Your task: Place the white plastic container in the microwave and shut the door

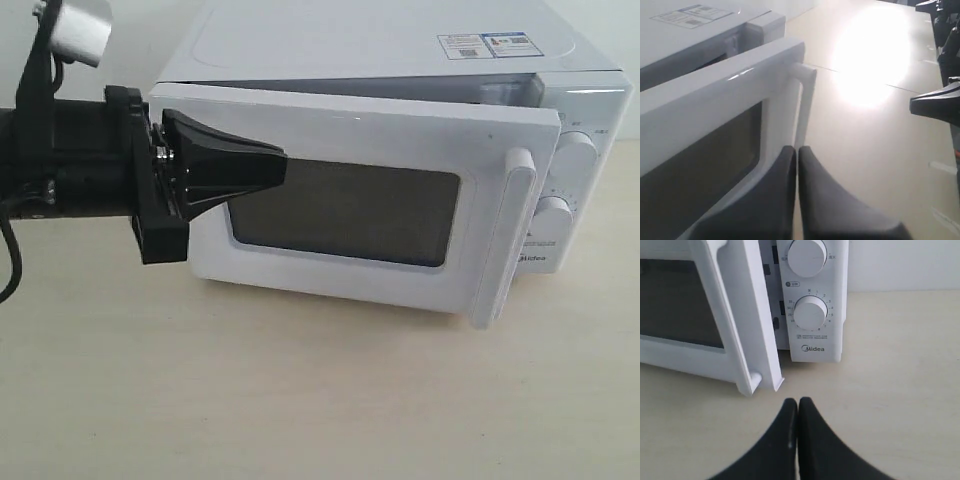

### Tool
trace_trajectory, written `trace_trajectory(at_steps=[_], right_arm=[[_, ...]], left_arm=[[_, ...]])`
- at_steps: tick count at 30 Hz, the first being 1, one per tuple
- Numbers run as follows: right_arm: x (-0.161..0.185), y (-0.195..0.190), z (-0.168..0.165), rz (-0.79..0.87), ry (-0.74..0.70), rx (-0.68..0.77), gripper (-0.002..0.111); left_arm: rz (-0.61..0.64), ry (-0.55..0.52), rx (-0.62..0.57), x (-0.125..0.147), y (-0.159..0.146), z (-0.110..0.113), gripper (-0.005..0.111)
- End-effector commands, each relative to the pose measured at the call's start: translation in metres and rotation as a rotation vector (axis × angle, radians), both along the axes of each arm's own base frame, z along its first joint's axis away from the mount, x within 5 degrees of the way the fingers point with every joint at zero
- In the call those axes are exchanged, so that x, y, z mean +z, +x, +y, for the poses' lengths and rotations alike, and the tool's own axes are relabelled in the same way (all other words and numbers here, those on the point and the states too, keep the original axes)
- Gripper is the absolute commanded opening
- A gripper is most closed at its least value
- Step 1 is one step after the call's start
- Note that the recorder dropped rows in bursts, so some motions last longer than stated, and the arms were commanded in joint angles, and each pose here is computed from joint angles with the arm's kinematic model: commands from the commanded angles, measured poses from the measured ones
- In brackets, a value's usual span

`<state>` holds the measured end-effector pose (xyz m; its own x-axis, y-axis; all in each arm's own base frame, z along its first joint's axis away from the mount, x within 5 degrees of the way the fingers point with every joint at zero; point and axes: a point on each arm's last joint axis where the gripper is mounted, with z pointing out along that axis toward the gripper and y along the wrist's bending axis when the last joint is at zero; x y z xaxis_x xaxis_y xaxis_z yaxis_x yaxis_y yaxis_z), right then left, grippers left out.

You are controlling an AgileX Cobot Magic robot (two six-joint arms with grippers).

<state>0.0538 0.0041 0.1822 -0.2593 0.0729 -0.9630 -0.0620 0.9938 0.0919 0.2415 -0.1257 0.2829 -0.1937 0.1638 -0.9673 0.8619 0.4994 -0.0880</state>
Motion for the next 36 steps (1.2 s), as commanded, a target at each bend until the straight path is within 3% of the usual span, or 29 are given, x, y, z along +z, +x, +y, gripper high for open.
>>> trace_trajectory(at_steps=[1,7,12,15,21,24,26,29,31,33,36], right_arm=[[0.001,0.000,-0.001,-0.008,-0.006,-0.006,0.000],[0.002,0.000,-0.001,-0.028,-0.014,-0.004,0.000],[0.011,0.002,0.000,-0.132,-0.051,0.005,0.000],[0.028,0.002,0.001,-0.320,-0.119,0.023,0.000],[0.067,-0.009,0.004,-0.766,-0.066,0.039,0.000],[0.094,-0.031,0.001,-1.144,0.069,0.035,0.000],[0.116,-0.043,-0.004,-1.239,0.236,0.050,0.000],[0.155,-0.054,-0.007,-1.220,0.371,0.077,0.000],[0.184,-0.048,-0.004,-1.067,0.398,0.103,0.000],[0.205,-0.023,0.001,-0.731,0.436,0.082,0.000],[0.191,0.016,-0.001,-0.261,0.577,-0.084,0.000]], left_arm=[[-0.026,-0.006,-0.019,0.012,-0.009,0.000,0.004],[0.006,0.060,-0.015,0.007,-0.021,0.005,0.004],[0.015,0.102,0.120,0.001,-0.023,0.015,0.004],[0.022,0.098,0.183,0.001,-0.024,0.020,0.004],[0.020,0.089,0.180,0.003,-0.026,0.020,0.004],[0.019,0.092,0.185,0.002,-0.026,0.020,0.004],[0.019,0.092,0.185,0.002,-0.026,0.020,0.004],[0.019,0.092,0.185,0.002,-0.026,0.020,0.004],[0.022,0.085,0.188,0.003,-0.026,0.020,0.004],[0.024,0.078,0.191,0.003,-0.026,0.020,0.004],[0.024,0.078,0.191,0.003,-0.026,0.020,0.004]])
